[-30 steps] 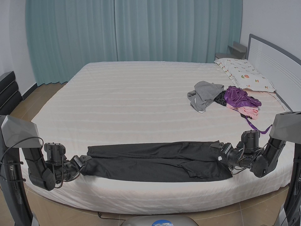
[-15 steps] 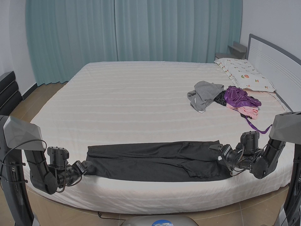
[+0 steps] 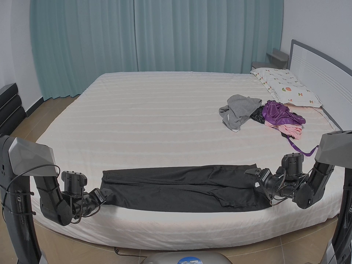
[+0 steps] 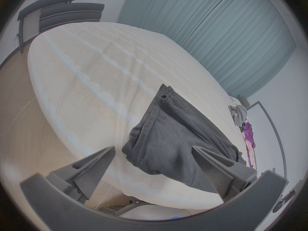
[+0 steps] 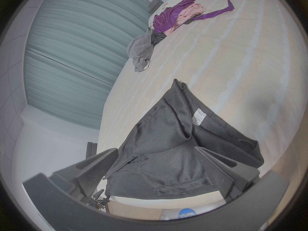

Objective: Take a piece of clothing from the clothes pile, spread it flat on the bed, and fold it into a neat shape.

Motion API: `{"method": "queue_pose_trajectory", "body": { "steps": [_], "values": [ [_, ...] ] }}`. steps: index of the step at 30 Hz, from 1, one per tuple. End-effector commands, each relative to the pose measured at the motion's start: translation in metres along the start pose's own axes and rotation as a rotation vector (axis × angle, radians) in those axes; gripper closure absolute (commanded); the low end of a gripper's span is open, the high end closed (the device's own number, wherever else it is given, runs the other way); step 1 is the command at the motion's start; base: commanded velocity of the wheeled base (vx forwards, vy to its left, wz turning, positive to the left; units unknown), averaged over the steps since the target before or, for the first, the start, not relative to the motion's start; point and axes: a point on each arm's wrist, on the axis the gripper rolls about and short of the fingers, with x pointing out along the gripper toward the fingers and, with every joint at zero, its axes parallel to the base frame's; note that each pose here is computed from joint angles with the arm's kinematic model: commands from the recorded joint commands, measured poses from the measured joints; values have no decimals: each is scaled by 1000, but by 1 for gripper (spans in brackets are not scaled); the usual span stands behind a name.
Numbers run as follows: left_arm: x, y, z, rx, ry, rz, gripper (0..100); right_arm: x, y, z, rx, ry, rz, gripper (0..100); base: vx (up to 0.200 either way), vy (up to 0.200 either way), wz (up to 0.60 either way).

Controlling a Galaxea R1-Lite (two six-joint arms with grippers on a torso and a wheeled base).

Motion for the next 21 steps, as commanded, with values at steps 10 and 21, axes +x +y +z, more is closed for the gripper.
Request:
{"method": "queue_pose_trajectory", "body": {
  "steps": [10, 21],
  "values": [
    [-6, 11, -4, -11, -18, 77, 100, 0, 0, -1, 0, 2, -2, 0, 0, 0, 0],
    [-12, 16, -4, -19, -16, 92, 100, 0, 0, 0, 0, 3, 1, 0, 0, 0, 0]
  ]
}}
